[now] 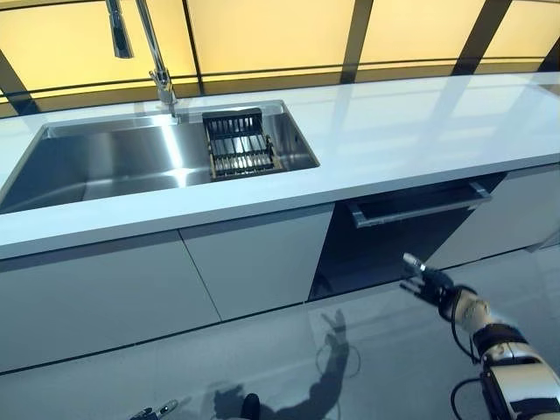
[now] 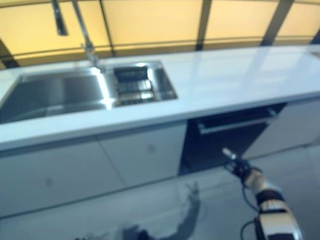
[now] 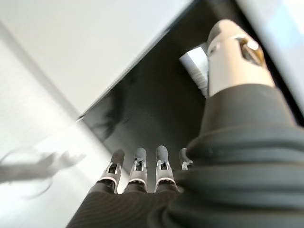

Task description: Take plates into dishwasher

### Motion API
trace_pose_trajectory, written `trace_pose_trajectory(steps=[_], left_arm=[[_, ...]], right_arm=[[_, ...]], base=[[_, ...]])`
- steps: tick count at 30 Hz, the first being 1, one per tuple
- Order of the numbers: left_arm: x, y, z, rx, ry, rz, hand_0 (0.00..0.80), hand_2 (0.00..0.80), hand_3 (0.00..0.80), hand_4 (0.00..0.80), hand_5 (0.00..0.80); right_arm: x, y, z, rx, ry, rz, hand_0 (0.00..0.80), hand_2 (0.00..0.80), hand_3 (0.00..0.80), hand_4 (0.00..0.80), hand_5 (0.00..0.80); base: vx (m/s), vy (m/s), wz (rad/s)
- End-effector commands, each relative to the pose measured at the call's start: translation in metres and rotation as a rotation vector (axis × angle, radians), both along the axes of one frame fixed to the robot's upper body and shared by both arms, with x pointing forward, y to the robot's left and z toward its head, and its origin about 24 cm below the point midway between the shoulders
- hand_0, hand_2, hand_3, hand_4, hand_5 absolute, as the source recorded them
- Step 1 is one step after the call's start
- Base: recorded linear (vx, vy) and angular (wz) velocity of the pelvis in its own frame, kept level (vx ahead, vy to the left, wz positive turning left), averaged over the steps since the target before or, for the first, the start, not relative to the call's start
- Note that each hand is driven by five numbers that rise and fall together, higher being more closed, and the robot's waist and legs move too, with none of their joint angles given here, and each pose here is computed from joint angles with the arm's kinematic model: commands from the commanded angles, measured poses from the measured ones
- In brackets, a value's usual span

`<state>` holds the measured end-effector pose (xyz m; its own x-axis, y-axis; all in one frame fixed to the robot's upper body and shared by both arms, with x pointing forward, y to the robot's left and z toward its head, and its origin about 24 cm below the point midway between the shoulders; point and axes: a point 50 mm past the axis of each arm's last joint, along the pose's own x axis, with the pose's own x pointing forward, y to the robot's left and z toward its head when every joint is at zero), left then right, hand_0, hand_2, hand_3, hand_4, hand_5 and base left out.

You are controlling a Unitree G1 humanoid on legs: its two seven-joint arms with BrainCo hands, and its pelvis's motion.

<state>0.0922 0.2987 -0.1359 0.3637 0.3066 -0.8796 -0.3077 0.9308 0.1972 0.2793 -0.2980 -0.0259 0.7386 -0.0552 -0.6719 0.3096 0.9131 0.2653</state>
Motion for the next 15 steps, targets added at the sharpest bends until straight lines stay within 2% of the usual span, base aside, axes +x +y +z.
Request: trace_pose_trajectory(steps=[1, 5, 15], left_arm=[[0.008, -0.005, -0.002, 0.044, 0.024, -0.046, 0.0, 0.0, 0.0, 0.0, 0.0], [0.01, -0.009, -0.004, 0.081, 0.09, -0.139, 0.0, 0.0, 0.0, 0.0, 0.0], [0.011, -0.028, -0.011, 0.038, 0.099, -0.116, 0.0, 0.0, 0.0, 0.0, 0.0]], right_arm=[[-0.001, 0.005, -0.004, -0.085, -0.004, 0.056, 0.0, 0.0, 0.0, 0.0, 0.0], [-0.027, 0.02, -0.035, -0.039, 0.079, 0.066, 0.0, 0.0, 0.0, 0.0, 0.0], [-0.086, 0.044, -0.086, 0.044, 0.223, 0.022, 0.0, 0.0, 0.0, 0.0, 0.0]], base=[[-0.078, -0.017, 0.01], [-0.061, -0.011, 0.01], [-0.013, -0.011, 0.0]])
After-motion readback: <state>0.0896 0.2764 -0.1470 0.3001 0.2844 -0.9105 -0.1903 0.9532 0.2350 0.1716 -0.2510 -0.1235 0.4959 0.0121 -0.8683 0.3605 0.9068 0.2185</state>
